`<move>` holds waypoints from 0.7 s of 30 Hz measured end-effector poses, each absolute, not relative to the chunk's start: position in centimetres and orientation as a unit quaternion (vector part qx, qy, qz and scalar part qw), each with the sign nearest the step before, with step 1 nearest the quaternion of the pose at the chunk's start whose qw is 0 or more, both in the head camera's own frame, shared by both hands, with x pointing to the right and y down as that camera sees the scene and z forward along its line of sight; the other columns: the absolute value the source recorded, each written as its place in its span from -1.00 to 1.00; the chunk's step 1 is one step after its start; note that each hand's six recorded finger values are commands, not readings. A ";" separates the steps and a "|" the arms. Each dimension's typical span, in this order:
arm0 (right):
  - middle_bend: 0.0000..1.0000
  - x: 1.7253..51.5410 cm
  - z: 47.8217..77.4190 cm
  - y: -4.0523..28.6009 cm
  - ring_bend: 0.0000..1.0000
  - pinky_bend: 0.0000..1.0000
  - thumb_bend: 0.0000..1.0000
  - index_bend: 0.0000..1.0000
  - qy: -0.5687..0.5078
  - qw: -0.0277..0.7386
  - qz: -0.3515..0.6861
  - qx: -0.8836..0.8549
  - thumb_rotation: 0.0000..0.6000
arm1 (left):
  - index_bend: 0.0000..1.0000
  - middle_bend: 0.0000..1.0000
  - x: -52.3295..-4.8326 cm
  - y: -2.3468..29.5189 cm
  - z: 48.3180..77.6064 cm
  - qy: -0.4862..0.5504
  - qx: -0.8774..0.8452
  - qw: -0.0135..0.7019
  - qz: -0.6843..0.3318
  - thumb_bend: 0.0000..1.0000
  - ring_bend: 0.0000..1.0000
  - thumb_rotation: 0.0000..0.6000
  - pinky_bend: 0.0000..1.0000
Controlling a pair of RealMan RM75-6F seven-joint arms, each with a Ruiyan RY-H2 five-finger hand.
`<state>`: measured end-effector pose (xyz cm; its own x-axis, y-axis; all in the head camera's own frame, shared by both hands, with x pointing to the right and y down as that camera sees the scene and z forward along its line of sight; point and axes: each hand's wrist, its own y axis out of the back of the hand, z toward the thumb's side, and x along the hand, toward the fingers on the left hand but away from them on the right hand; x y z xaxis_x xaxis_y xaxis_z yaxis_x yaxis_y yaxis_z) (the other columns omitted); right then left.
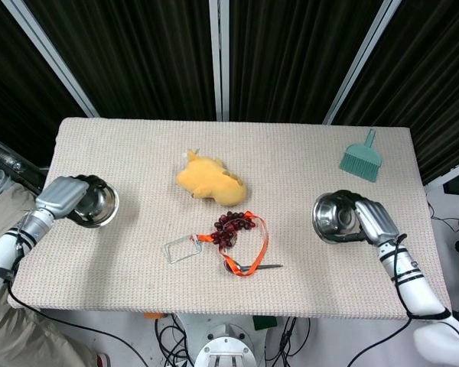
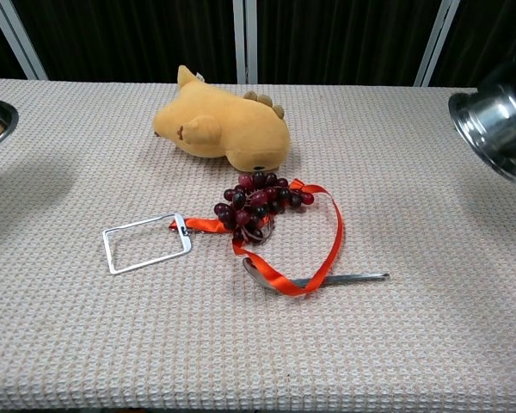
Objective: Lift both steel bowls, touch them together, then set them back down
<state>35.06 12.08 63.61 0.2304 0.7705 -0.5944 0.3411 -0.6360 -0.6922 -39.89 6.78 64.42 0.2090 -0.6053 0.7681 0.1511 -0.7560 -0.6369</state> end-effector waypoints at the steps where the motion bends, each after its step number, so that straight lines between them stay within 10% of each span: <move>1: -0.09 35.2 63.9 12.4 -0.09 -0.30 -0.05 0.32 -0.362 0.213 0.508 -0.752 1.00 | 0.21 0.22 -39.8 6.8 64.7 0.147 -0.711 0.310 -0.614 -0.65 0.06 1.00 0.61; 5: -0.17 35.7 65.2 13.0 -0.23 -0.37 -0.11 0.19 -0.350 0.201 0.531 -0.745 1.00 | -0.21 0.04 -39.4 6.4 65.7 0.113 -0.704 0.305 -0.632 -0.65 -0.05 1.00 0.54; 9: -0.89 35.6 65.6 13.1 -0.95 -0.86 -0.56 -0.74 -0.333 0.205 0.537 -0.747 1.00 | -0.99 -0.83 -39.6 6.3 66.5 0.104 -0.700 0.291 -0.644 -0.68 -0.69 1.00 -0.02; 13: -1.00 35.7 65.6 13.2 -1.00 -1.00 -0.91 -1.00 -0.313 0.221 0.549 -0.743 1.00 | -1.00 -1.00 -39.4 6.1 66.5 0.121 -0.703 0.289 -0.638 -0.76 -0.93 1.00 -0.28; 21: -1.00 35.8 65.3 13.5 -1.00 -1.00 -0.96 -1.00 -0.310 0.220 0.565 -0.732 1.00 | -1.00 -1.00 -39.0 6.4 66.2 0.172 -0.713 0.297 -0.611 -0.81 -0.98 1.00 -0.34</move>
